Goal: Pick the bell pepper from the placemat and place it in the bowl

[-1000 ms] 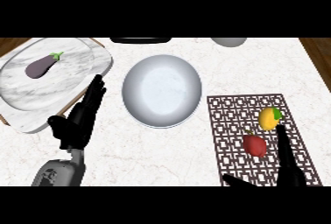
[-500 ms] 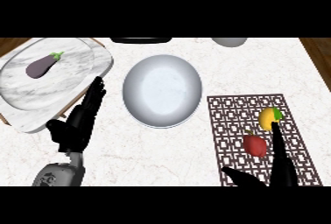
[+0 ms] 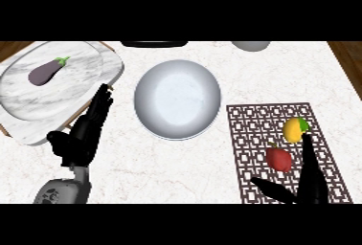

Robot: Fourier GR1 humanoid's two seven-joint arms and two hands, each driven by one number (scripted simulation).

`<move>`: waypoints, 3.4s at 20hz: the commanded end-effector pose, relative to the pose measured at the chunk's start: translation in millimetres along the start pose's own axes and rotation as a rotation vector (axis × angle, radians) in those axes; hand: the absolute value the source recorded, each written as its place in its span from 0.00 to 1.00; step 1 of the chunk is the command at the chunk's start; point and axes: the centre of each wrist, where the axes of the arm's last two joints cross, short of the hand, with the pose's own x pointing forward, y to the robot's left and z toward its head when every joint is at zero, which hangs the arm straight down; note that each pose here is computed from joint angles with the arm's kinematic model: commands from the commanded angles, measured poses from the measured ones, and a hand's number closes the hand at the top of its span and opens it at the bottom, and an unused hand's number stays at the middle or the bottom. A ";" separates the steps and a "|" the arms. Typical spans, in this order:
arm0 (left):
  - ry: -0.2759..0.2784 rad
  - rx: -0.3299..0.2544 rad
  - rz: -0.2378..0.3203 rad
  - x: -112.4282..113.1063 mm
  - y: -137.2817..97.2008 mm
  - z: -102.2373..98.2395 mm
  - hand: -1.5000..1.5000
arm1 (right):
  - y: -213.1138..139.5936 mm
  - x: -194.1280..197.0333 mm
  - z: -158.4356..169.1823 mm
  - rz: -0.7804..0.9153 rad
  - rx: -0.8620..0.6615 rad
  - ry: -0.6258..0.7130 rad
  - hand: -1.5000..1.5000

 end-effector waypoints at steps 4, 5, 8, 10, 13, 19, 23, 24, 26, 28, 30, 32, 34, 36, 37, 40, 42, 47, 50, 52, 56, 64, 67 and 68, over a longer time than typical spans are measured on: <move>-0.006 -0.010 -0.008 9.7 -18.7 -12.7 0.50 | 8.0 -17.5 -2.7 0.103 0.023 0.025 0.00; -0.003 -0.007 0.009 -4.9 -12.0 -8.4 0.50 | -2.1 -6.2 -5.3 0.109 0.027 0.050 0.00; -0.003 0.008 -0.011 4.7 -9.1 -10.3 0.50 | 25.7 -20.0 -7.8 0.059 0.062 0.011 0.00; 0.004 0.002 -0.017 -22.1 7.5 -6.7 0.50 | 15.9 -15.4 -30.5 0.177 0.129 -0.045 1.00; 0.002 0.001 -0.010 -10.5 0.3 -6.3 0.50 | 25.4 -33.9 -16.3 0.261 0.150 -0.097 1.00; -0.011 -0.003 -0.005 -0.5 -1.4 -14.8 0.50 | 51.5 -16.3 -18.0 0.181 0.177 -0.133 1.00; 0.019 -0.002 0.004 -7.4 8.3 -9.4 0.50 | 42.0 11.0 0.4 0.150 0.166 -0.200 1.00; 0.004 -0.025 0.007 -1.6 -8.0 -10.8 0.50 | 45.4 9.4 -7.6 0.139 0.375 -0.352 1.00; -0.005 -0.067 0.013 -0.8 -22.2 -12.6 0.50 | 60.6 42.8 16.6 0.118 0.667 -0.596 1.00; -0.032 -0.101 0.005 4.4 -22.9 -14.0 0.50 | 71.4 54.4 40.5 0.097 0.900 -0.791 1.00; -0.040 -0.129 0.004 6.7 -28.1 -16.1 0.50 | 76.9 69.7 60.3 0.026 1.099 -0.961 1.00; -0.028 -0.136 0.004 5.4 -32.0 -16.3 0.50 | 80.6 82.8 82.3 -0.132 1.291 -1.084 1.00; -0.015 -0.101 0.002 3.2 -20.4 -16.0 0.50 | 66.0 93.1 91.2 -0.263 1.407 -1.218 1.00; -0.006 -0.064 0.005 -1.3 -22.4 -11.6 0.50 | 39.5 106.3 74.3 -0.322 1.450 -1.354 1.00; -0.007 -0.037 0.002 -2.9 -10.3 -9.7 0.50 | 25.4 114.3 78.6 -0.377 1.449 -1.405 1.00; 0.009 0.001 0.004 -8.9 -2.8 -2.5 0.50 | -34.6 131.5 50.7 -0.375 1.405 -1.522 1.00; 0.006 -0.008 -0.004 2.1 -2.6 -4.5 0.50 | -66.3 139.1 32.0 -0.377 1.365 -1.553 1.00; -0.008 -0.015 -0.010 -0.1 -4.1 2.8 0.50 | -114.7 164.7 15.3 -0.336 1.251 -1.513 1.00; -0.004 -0.008 0.016 0.7 -23.0 -6.9 0.50 | -131.1 193.4 21.4 -0.302 1.240 -1.510 1.00; 0.004 -0.032 -0.008 4.6 -2.2 -1.9 0.50 | -136.9 205.6 22.6 -0.341 1.226 -1.466 1.00; -0.004 -0.015 -0.011 -0.5 -4.0 1.6 0.50 | -120.6 255.1 14.6 -0.352 1.171 -1.394 1.00; -0.005 -0.007 -0.009 -9.4 0.2 -5.6 0.50 | -106.2 314.7 2.6 -0.163 0.987 -1.410 1.00; 0.006 -0.037 -0.016 14.1 -3.7 -4.8 0.50 | -66.0 315.2 -3.0 -0.050 0.945 -1.424 1.00; -0.006 -0.032 -0.019 2.8 -2.9 -5.2 0.50 | -69.0 320.1 -7.8 -0.001 0.882 -1.443 1.00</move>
